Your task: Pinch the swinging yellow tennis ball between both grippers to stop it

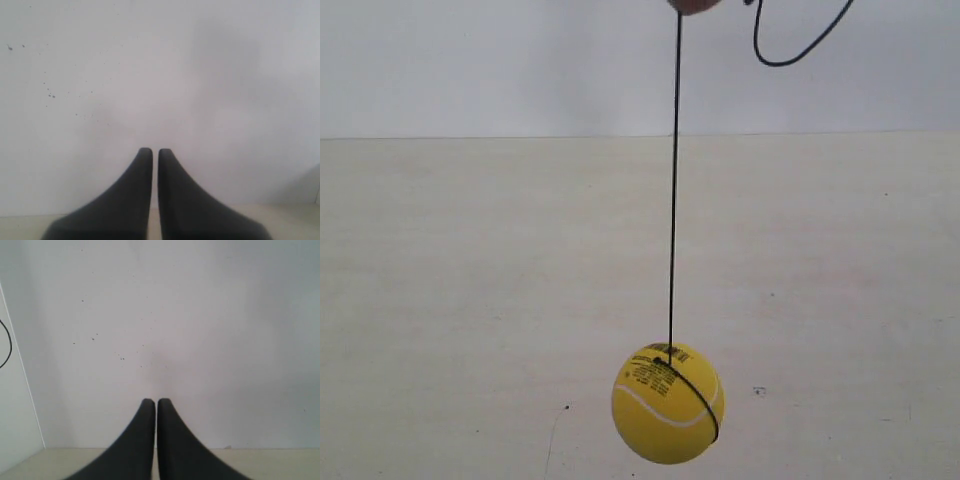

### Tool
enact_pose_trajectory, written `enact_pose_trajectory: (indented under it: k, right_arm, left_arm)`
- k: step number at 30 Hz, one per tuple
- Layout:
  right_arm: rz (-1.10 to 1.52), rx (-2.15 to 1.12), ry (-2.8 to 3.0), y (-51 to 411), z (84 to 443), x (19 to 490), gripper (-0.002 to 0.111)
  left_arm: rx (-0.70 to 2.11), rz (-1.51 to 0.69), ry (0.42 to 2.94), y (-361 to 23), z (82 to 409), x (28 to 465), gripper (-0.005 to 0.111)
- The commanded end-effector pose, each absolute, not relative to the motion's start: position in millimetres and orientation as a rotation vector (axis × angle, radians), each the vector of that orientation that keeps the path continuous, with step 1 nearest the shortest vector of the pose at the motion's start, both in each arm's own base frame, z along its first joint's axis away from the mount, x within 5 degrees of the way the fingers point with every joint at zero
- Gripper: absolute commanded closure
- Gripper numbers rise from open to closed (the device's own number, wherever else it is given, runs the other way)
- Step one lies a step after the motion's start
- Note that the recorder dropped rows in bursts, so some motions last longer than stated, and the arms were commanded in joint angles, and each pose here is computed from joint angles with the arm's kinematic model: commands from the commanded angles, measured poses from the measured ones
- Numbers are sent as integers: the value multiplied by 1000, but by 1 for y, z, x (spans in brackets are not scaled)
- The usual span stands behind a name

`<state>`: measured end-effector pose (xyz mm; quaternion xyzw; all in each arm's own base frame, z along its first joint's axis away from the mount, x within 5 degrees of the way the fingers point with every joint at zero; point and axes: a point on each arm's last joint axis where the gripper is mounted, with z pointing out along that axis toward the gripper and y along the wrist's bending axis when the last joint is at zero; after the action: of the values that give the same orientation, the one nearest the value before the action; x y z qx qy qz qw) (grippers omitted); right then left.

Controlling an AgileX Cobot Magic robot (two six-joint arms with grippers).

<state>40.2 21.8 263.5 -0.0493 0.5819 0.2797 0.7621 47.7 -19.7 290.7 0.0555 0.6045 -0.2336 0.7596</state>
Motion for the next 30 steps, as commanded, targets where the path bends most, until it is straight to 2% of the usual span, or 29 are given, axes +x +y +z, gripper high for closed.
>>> enact_pose_trajectory:
  k: [1, 5, 19, 30]
  right_arm:
    - [610, -111, 1256, 22, 264, 39, 108]
    - [610, -111, 1256, 22, 264, 39, 108]
    - [610, -111, 1256, 22, 264, 39, 108]
    - [611, -112, 1254, 22, 264, 39, 108]
  left_arm:
    - [94, -493, 1329, -18, 288, 48, 102]
    - [82, -358, 1322, -14, 288, 50, 102]
    - [-131, -179, 1273, 0, 286, 39, 102]
    - [-200, -124, 1330, 4, 249, 49, 102]
